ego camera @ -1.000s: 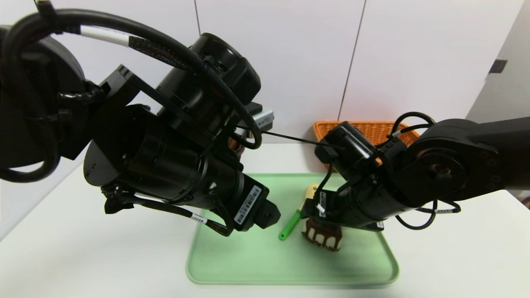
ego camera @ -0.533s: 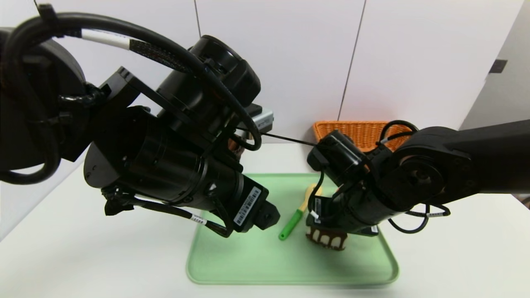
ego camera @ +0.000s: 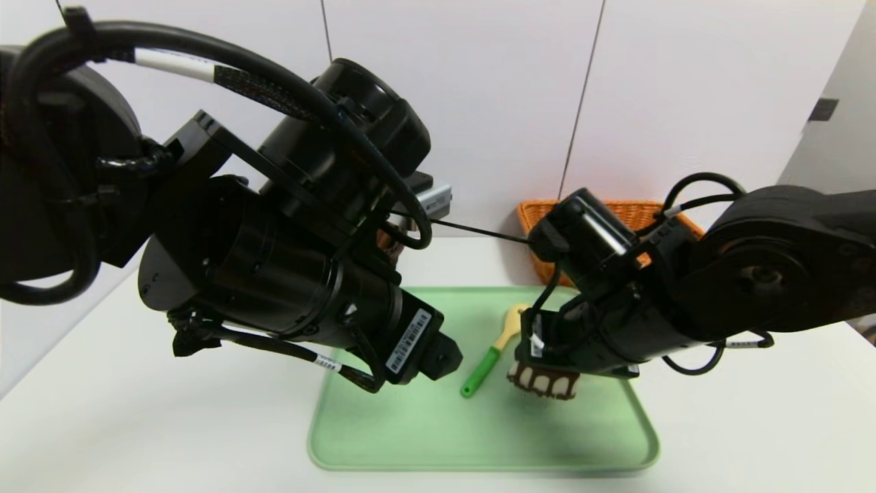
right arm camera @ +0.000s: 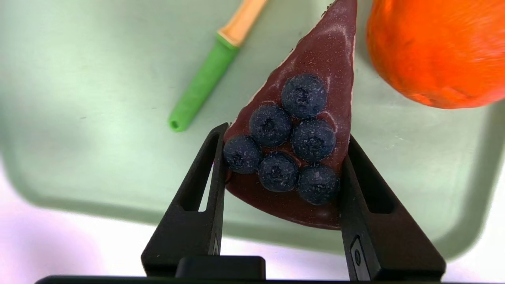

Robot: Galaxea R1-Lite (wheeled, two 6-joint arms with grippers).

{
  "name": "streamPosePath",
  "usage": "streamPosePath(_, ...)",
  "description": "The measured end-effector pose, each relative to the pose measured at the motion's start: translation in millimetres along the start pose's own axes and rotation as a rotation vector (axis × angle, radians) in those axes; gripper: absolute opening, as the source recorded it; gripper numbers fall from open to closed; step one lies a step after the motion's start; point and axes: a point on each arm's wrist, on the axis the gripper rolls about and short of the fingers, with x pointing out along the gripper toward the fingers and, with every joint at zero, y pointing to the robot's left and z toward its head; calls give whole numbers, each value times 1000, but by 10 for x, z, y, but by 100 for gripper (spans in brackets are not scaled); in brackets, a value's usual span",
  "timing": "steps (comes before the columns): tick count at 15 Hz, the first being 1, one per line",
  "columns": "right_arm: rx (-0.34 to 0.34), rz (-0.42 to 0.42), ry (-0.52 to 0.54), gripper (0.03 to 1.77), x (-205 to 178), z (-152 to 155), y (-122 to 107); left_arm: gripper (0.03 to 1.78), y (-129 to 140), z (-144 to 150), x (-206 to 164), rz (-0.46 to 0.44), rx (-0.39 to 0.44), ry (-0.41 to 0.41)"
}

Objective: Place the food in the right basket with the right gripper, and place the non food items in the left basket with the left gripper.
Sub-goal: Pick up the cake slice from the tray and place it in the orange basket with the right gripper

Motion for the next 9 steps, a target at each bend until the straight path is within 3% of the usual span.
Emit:
streamPosePath(5,-48,97,-152,80,-572,107,-81,169,2,0,-15,-1,-2,-4)
streamPosePath(9,-24,109,-295,80,-912,334,-234,169,4,-4,-18,0,-3,-7)
